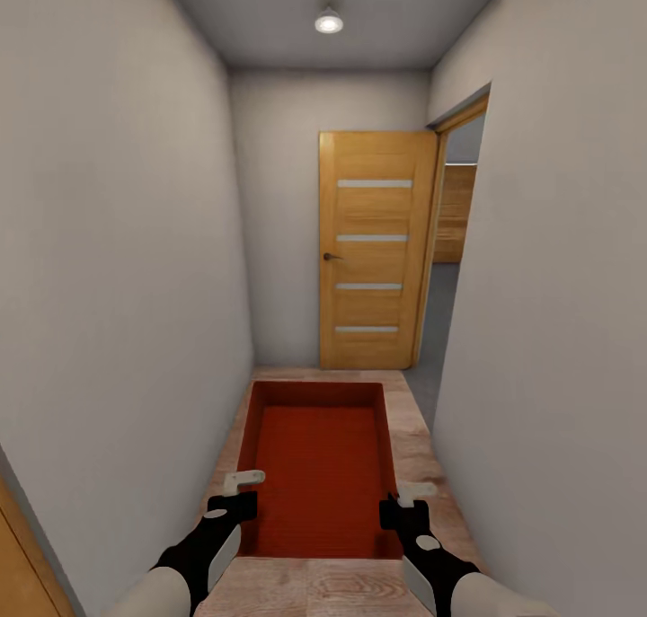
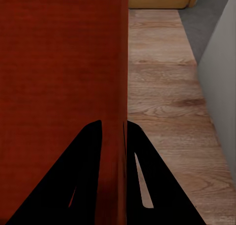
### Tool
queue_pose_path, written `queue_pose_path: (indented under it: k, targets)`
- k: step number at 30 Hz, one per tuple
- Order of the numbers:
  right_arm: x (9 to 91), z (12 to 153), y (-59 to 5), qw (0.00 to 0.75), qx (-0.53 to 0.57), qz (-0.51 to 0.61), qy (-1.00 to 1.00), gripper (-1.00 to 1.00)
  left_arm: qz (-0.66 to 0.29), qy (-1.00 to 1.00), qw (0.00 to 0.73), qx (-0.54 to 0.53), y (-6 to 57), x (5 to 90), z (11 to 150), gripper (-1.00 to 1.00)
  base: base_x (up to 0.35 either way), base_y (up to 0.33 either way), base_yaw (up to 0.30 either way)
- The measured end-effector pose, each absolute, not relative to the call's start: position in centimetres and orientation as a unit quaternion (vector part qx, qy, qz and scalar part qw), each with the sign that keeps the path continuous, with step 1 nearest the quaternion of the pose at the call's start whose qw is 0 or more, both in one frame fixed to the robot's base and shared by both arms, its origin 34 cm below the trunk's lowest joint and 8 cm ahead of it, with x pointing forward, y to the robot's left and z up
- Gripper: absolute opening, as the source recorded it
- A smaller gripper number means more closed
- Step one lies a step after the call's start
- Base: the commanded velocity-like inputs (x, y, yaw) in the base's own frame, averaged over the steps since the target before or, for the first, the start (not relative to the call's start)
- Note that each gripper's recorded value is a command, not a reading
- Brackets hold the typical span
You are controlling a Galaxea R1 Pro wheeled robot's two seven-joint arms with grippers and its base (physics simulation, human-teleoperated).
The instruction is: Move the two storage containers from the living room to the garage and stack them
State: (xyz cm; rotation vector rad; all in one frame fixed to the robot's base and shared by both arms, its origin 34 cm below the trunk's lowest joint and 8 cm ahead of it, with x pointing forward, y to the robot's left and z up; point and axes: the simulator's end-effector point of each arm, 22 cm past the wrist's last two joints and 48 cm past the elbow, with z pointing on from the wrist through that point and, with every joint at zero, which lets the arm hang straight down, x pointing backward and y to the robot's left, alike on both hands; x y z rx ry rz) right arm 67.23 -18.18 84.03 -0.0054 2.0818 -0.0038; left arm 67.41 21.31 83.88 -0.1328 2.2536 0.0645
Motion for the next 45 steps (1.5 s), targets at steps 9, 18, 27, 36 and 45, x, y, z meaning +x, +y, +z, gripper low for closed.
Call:
queue_pose_path:
  k: [9, 18, 27, 36, 45]
  targets:
    - [67.23, 84.03, -18.18, 0.506, -0.002, -0.002, 0.863, -1.0, 0.026, 0.902, 0.428, -0.053, 21.31, 67.42, 83.9, -1.0, 0.322, 0.0, 0.0]
    - [67.23, 84.03, -18.18, 0.506, -0.002, -0.002, 0.863, -1.0, 0.026, 0.902, 0.428, -0.053, 21.31, 67.42, 83.9, -1.0, 0.322, 0.0, 0.0]
    - [67.23, 84.03, -18.18, 0.506, -0.002, -0.002, 0.863, -1.0, 0.026, 0.902, 0.428, -0.053, 21.31, 67.42, 83.9, -1.0, 0.322, 0.0, 0.0]
    - [67.23, 84.03, -18.18, 0.506, -0.002, -0.002, 0.863, -1.0, 0.026, 0.902, 0.428, -0.053, 21.31, 67.42, 83.9, -1.0, 0.322, 0.0, 0.0]
    - [67.23, 84.03, -18.18, 0.506, -0.002, -0.002, 0.863, -1.0, 0.026, 0.902, 0.428, -0.053, 21.31, 67.42, 83.9, -1.0, 0.322, 0.0, 0.0]
